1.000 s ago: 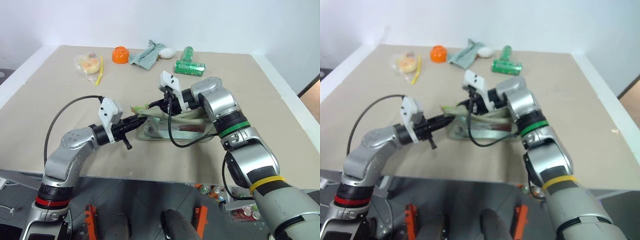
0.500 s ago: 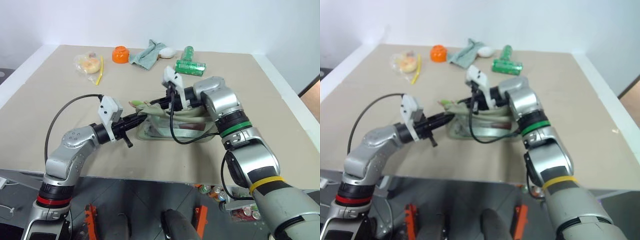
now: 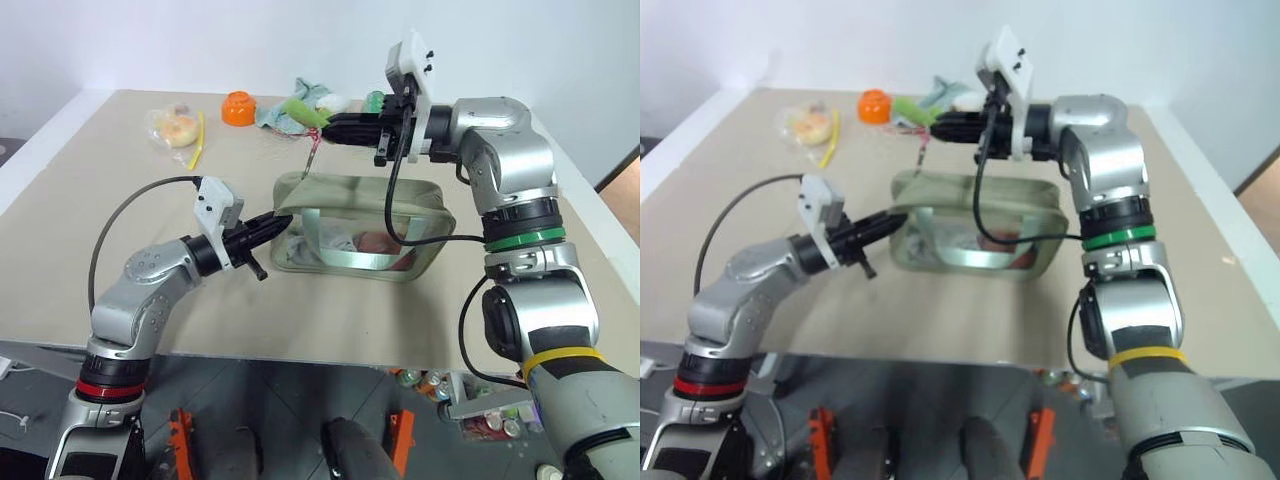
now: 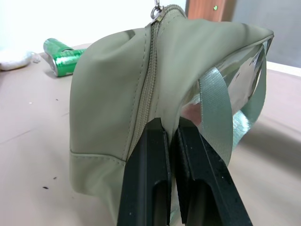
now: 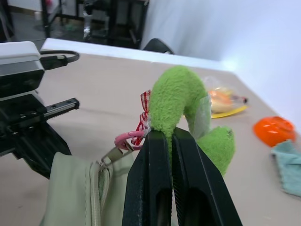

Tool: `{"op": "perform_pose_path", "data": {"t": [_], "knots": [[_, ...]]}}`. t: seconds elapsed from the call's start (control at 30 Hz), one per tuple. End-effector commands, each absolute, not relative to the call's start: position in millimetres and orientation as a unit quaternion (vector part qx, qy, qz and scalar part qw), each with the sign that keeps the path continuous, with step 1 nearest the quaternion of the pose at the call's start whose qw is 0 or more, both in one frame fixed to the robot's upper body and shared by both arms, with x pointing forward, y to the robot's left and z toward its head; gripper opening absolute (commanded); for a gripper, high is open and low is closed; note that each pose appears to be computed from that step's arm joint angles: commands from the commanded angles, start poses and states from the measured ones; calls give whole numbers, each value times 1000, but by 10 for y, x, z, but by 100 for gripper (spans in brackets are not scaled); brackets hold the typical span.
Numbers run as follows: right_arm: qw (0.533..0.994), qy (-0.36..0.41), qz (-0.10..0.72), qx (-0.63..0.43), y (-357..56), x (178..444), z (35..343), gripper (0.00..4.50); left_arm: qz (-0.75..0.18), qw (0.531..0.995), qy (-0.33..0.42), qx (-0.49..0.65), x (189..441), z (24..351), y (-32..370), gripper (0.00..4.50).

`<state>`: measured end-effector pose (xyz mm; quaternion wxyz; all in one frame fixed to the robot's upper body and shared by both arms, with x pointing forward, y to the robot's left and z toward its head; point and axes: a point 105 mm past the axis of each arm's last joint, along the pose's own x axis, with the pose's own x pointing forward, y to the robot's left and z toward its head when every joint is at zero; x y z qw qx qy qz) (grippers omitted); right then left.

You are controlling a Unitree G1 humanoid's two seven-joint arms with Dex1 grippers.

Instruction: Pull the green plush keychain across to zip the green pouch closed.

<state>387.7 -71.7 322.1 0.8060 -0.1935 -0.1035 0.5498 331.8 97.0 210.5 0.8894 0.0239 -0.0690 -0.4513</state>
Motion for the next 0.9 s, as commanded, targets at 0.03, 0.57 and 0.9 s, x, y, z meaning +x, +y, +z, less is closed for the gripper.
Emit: {"op": "perform_pose_path", "data": {"t": [0.03,0.57,0.9], "knots": [[834,-192,479,-197,-1027,3810,3630,3,-442,894,-73,20,3338,2155,1026,0],[938,-172,268,-138,-2228,3851,3348,3,-412,907,-75,49,3463,2141,1135,0],[979,-95,150,-102,-2790,3902,2714,3,-427,900,-71,58,3456,2131,1126,0]]}}
